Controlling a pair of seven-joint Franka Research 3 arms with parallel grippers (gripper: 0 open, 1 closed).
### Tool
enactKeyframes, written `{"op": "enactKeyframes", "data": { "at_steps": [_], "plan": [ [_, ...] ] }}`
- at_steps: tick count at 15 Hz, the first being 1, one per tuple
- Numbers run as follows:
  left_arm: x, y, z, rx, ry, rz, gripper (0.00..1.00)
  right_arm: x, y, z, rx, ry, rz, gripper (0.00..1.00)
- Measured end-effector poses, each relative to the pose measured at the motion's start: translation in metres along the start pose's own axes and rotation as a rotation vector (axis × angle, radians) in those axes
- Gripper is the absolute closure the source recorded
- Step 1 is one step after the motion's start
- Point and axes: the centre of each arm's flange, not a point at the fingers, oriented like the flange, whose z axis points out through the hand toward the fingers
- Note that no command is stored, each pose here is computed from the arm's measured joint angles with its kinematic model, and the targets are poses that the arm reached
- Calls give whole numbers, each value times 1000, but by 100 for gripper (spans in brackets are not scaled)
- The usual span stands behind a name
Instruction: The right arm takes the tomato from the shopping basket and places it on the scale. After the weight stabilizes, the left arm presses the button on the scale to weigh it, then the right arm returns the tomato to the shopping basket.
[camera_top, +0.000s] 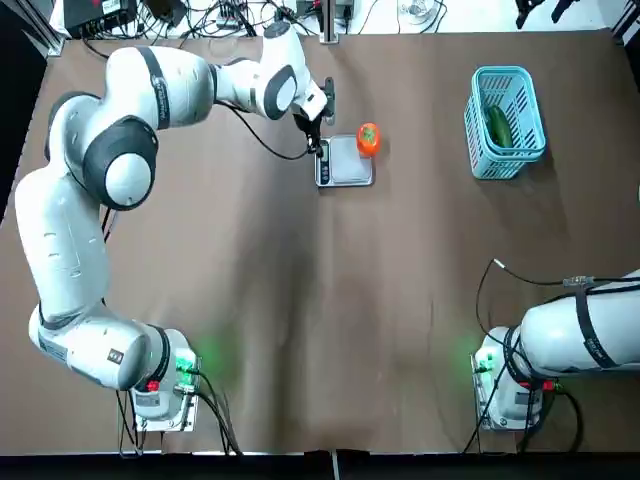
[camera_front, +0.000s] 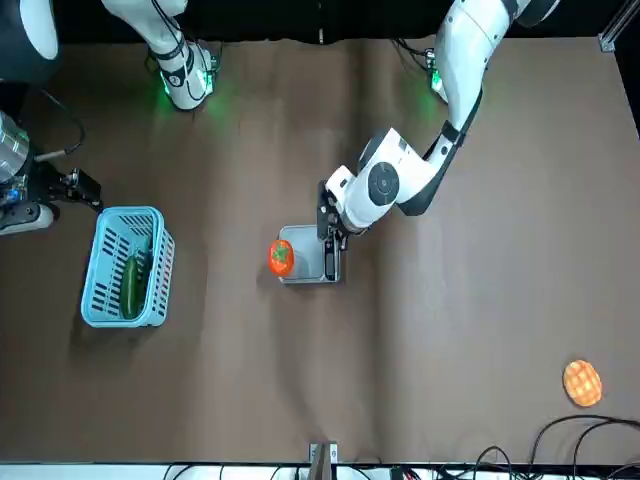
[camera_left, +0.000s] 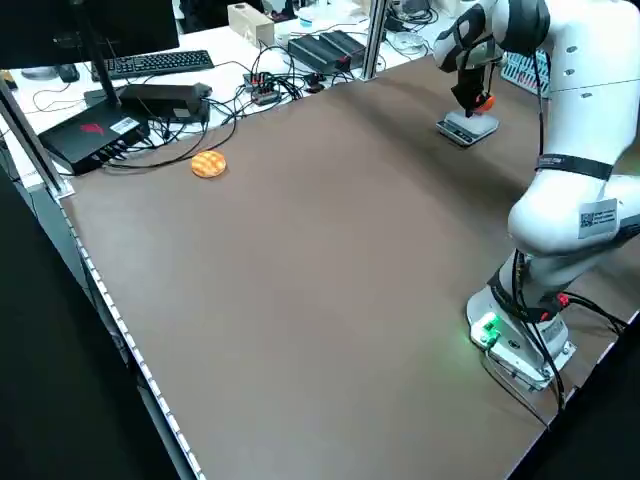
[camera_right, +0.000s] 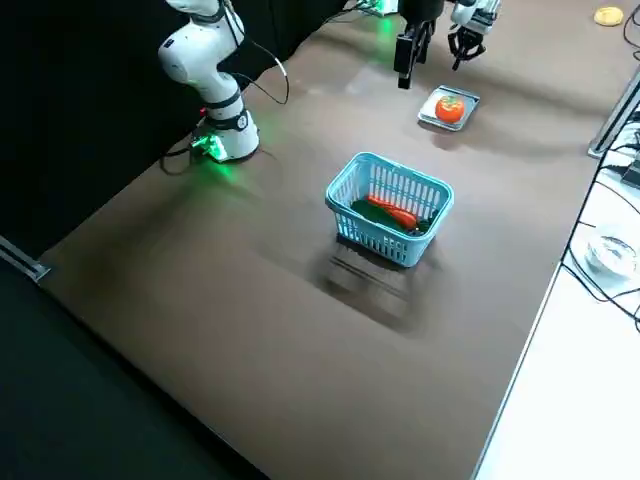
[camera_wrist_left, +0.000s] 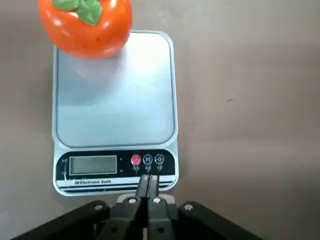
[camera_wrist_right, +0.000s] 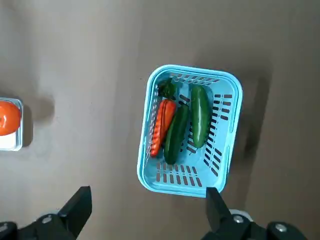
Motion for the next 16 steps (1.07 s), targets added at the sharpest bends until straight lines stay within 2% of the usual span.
{"op": "enactKeyframes", "data": {
  "at_steps": [10,16],
  "plan": [
    [-9,-10,44,33,20,2,99,0,-1,1,0,-2,-1,0],
    [-6,-7,50,31,22,7,99,0,-1,1,0,-3,-1,0]
  ]
}}
